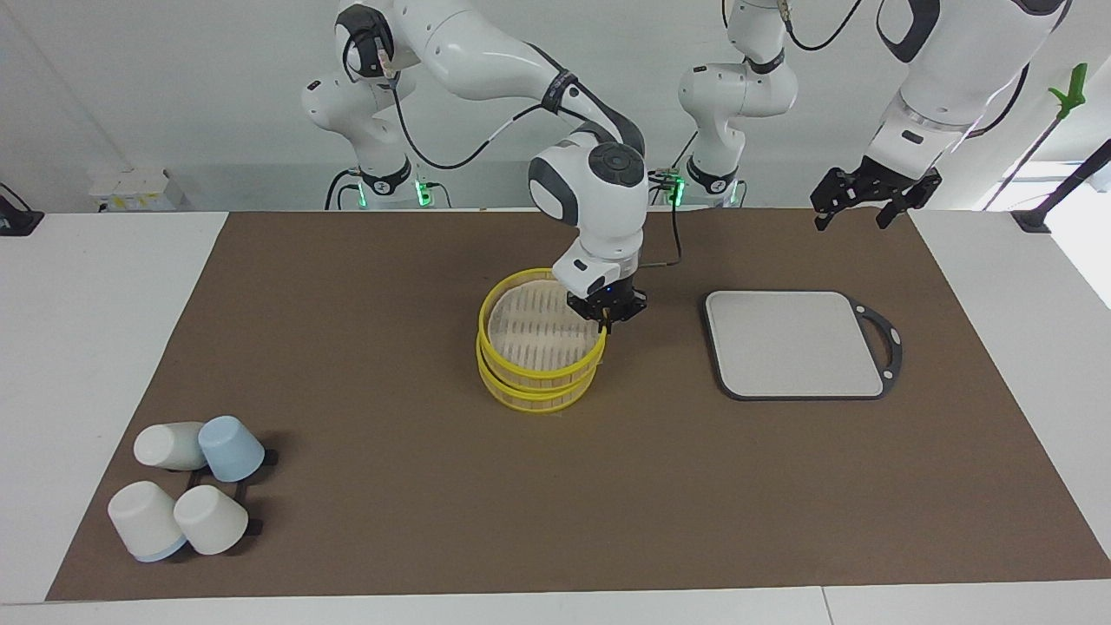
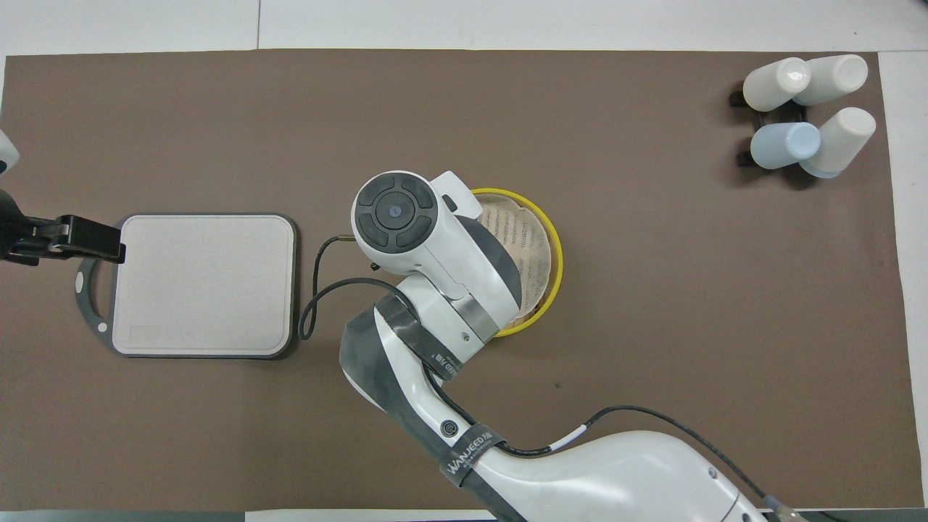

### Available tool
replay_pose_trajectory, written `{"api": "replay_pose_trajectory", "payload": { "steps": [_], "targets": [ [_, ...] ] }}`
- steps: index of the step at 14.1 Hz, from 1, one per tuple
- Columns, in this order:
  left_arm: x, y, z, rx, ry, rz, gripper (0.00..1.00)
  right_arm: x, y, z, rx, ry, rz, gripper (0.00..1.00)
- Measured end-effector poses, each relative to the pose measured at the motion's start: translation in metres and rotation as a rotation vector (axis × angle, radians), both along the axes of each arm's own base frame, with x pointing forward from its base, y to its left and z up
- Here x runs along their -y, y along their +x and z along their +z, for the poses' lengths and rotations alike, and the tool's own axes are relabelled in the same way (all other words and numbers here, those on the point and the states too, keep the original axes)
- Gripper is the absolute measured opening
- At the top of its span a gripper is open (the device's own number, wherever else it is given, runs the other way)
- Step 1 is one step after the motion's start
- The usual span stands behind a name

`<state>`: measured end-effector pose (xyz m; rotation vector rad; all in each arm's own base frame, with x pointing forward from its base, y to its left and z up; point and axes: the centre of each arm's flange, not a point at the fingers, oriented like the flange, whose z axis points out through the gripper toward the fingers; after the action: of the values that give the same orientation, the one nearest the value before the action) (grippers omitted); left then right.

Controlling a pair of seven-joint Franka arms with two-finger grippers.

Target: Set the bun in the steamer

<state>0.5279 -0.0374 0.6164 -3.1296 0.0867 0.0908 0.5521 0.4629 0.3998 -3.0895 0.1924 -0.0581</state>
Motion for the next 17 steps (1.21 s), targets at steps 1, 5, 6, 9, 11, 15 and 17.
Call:
{"api": "replay_pose_trajectory", "payload": {
  "steps": [1,5,6,9,11,15,17],
  "targets": [
    [0.000,0.000,0.000,-0.001,-0.009,0.001,1.00,0.001,0.001,0.000,0.000,-0.001,-0.002,0.08],
    [-0.001,0.000,0.000,-0.003,-0.051,0.013,1.00,0.007,0.004,-0.003,-0.002,-0.008,-0.009,0.08],
    [-0.001,0.000,0.000,-0.003,-0.052,0.013,1.00,0.007,0.004,-0.005,-0.003,-0.010,-0.010,0.08],
    [-0.001,0.000,0.002,-0.001,-0.053,0.014,1.00,0.007,0.004,-0.006,-0.002,-0.009,-0.010,0.08],
    [-0.002,-0.002,0.004,0.004,-0.054,0.014,1.00,0.008,0.004,-0.006,-0.003,-0.010,-0.010,0.14],
    [-0.002,-0.002,0.005,0.005,-0.054,0.014,1.00,0.020,0.015,0.016,0.048,-0.016,-0.009,0.60],
    [-0.002,-0.002,0.005,0.005,-0.054,0.014,1.00,0.067,0.044,0.055,0.095,0.000,0.010,0.83]
  ]
}}
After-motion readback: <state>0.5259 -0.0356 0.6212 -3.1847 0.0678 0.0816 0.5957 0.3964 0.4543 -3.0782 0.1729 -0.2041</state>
